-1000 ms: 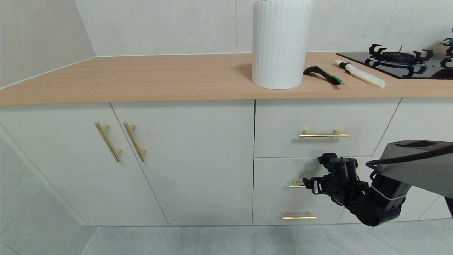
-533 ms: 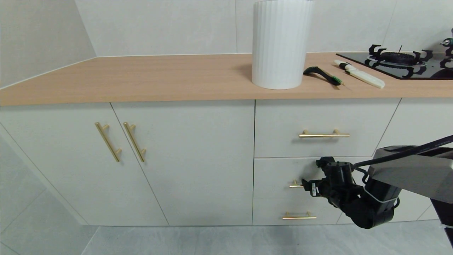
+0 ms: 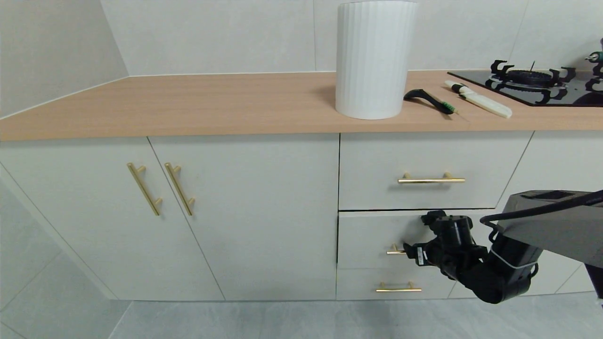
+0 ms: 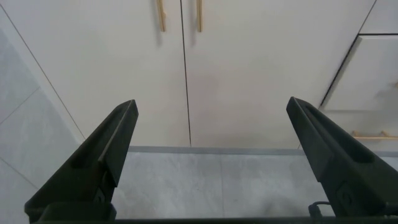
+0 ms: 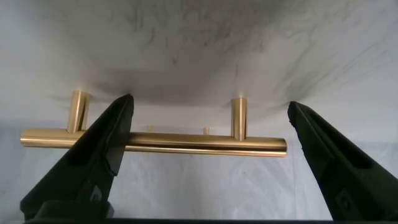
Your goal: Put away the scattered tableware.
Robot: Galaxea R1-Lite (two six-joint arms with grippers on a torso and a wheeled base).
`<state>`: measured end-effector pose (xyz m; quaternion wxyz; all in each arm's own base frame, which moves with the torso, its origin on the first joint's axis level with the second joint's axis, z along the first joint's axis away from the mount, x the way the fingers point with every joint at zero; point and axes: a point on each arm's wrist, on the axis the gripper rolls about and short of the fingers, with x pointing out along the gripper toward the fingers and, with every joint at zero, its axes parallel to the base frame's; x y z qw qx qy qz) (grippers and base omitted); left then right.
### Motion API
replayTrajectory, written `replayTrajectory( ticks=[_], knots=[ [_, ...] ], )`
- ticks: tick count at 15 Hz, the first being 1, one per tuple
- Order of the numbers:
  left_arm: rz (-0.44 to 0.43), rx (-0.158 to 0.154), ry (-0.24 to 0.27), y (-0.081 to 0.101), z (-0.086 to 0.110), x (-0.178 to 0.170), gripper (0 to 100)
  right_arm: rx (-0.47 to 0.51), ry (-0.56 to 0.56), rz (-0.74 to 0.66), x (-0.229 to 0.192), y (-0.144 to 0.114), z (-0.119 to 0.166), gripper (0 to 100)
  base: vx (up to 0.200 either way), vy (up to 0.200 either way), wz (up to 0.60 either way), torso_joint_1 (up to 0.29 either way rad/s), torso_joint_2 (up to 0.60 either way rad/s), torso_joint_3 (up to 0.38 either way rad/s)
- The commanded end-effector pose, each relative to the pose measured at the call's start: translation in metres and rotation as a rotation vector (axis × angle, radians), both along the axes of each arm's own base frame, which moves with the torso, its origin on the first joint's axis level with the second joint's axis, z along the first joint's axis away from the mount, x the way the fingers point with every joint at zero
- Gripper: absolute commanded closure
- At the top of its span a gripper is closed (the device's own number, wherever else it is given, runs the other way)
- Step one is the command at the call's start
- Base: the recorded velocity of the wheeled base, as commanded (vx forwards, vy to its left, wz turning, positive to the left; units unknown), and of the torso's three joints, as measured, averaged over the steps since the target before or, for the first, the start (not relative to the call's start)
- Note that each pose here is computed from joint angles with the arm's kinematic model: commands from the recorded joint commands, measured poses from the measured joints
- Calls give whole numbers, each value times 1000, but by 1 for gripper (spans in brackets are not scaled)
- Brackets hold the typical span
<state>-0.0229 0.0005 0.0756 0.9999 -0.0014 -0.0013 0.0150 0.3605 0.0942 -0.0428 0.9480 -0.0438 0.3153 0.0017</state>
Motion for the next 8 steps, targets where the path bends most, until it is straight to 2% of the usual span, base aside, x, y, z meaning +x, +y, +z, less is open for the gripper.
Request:
replayTrajectory(
  ticks=[1,2,3,5,7,8],
  knots=[
    [1,0,1,0,0,0,0,13,54,54,-28,-3,36,0,0,0,0,0,0,0],
    [1,0,1,0,0,0,0,28,86,98,-43,-1,59,0,0,0,0,0,0,0],
    [1,0,1,0,0,0,0,46,116,146,-65,0,95,0,0,0,0,0,0,0],
    [1,0,1,0,0,0,0,63,75,178,-92,-2,151,0,0,0,0,0,0,0],
    [1,0,1,0,0,0,0,77,-2,177,-108,-7,183,0,0,0,0,0,0,0],
    [1,0,1,0,0,0,0,81,-17,176,-110,-8,187,0,0,0,0,0,0,0]
  ],
)
